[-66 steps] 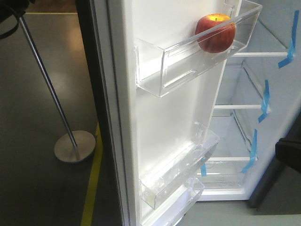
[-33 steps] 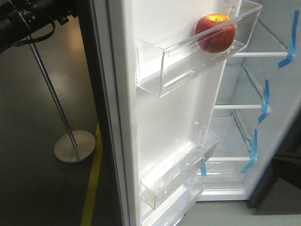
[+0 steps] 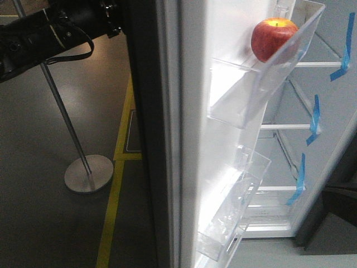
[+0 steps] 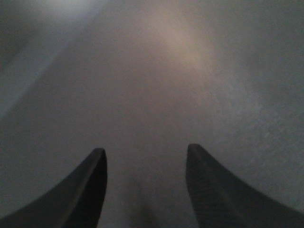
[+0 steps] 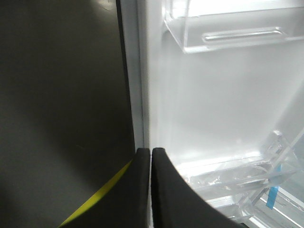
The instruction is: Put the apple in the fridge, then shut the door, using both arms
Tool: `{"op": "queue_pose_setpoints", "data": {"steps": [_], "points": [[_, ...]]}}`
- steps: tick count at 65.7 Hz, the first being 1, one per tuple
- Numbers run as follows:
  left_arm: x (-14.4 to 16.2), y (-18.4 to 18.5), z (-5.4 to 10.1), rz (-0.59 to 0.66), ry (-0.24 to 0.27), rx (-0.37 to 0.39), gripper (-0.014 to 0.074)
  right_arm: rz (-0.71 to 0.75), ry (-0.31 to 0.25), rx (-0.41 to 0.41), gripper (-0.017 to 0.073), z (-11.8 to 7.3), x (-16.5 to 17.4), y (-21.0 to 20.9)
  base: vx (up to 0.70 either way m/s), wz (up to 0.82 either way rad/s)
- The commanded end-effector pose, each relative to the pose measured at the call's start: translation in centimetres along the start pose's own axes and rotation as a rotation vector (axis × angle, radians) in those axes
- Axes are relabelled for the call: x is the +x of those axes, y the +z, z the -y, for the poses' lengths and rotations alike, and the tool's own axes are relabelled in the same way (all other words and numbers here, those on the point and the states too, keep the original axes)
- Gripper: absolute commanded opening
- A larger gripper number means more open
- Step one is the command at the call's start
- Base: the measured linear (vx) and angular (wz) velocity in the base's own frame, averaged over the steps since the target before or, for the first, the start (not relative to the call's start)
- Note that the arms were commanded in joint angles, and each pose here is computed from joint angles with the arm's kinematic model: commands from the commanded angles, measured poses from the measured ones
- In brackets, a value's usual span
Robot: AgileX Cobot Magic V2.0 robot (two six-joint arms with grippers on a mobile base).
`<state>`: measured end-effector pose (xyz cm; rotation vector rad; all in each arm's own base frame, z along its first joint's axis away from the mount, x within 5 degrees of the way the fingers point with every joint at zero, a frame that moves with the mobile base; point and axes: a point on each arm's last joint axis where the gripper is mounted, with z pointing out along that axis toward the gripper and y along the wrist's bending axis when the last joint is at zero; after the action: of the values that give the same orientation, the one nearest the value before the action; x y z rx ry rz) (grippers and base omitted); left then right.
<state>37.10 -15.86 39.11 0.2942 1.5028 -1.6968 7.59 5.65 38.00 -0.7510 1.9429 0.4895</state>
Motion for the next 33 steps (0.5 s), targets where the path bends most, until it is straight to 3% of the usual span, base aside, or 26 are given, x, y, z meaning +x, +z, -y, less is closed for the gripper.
{"op": "queue_pose_setpoints", "data": {"steps": [1, 7, 20, 26, 33], "points": [[1.7, 1.9, 4.9, -0.133, 0.043, 0.187, 0.0380, 0.067, -0.003, 0.012, -0.0002, 0.0, -1.0, -0.3, 0.00, 0.00], [3.7, 3.0, 5.6, -0.234, 0.042, 0.205, 0.0380, 0.072, -0.003, 0.017, -0.0002, 0.1, -1.1, -0.3, 0.00, 0.00], [6.5, 3.2, 6.1, -0.461, 0.109, 0.246, 0.0365, 0.117, -0.004, 0.068, -0.0002, 0.5, -1.5, -0.4, 0.00, 0.00], [6.9, 2.7, 5.9, -0.527, 0.129, 0.253, 0.0328, 0.165, -0.007, 0.140, 0.0001, 1.2, -1.9, -0.5, 0.00, 0.00], [7.0, 2.1, 5.6, -0.592, 0.161, 0.197, 0.0262, 0.221, -0.001, 0.258, 0.0016, 2.2, -2.4, -0.8, 0.00, 0.00]]}}
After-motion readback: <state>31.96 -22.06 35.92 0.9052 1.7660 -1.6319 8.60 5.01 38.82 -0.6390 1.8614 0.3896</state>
